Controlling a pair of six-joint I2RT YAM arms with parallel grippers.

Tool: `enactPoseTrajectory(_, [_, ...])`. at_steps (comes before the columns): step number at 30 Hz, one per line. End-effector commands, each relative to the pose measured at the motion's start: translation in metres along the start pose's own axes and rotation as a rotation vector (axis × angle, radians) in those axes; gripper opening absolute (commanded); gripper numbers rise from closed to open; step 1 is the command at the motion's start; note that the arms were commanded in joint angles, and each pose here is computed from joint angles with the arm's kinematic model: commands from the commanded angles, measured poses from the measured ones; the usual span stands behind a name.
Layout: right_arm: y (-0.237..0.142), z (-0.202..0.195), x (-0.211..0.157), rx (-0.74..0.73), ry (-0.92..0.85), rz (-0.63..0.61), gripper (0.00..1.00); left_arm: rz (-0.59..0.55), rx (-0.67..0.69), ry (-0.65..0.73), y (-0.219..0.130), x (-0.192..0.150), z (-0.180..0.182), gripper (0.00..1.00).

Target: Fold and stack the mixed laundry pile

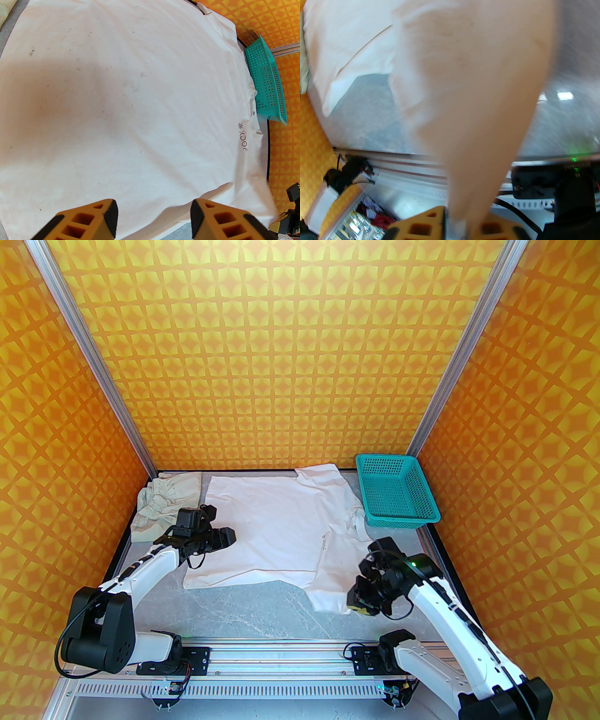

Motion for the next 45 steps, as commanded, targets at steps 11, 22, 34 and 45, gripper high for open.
enactPoseTrajectory(11, [-0.023,0.008,0.027,-0.142,-0.095,-0.136,0.40,0.020,0.096,-0.001,-0.016,-0.019,0.017,0.54])
enactPoseTrajectory(22, [0.097,0.108,0.039,-0.108,-0.398,-0.052,0.31,-0.012,0.150,-0.044,-0.018,-0.019,0.032,0.51])
enactPoseTrajectory(34, [0.171,0.044,0.002,-0.149,-0.327,0.132,0.20,-0.104,0.201,-0.068,-0.046,0.005,0.043,0.50])
enactPoseTrajectory(45, [0.151,-0.018,-0.031,-0.264,-0.362,0.203,0.25,-0.094,0.214,-0.100,-0.036,0.007,0.053,0.51])
Point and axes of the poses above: each hand's point on the last joint's axis, 136 mm out from that joint toward the fingers, its own y axis out along the fingers, its own z axis along the line the jaws close on, x = y × z, the point moved 5 cm from there along -y, back along the fingers, and after that the axes turned 3 degrees about -y, right-handed, at the moved point
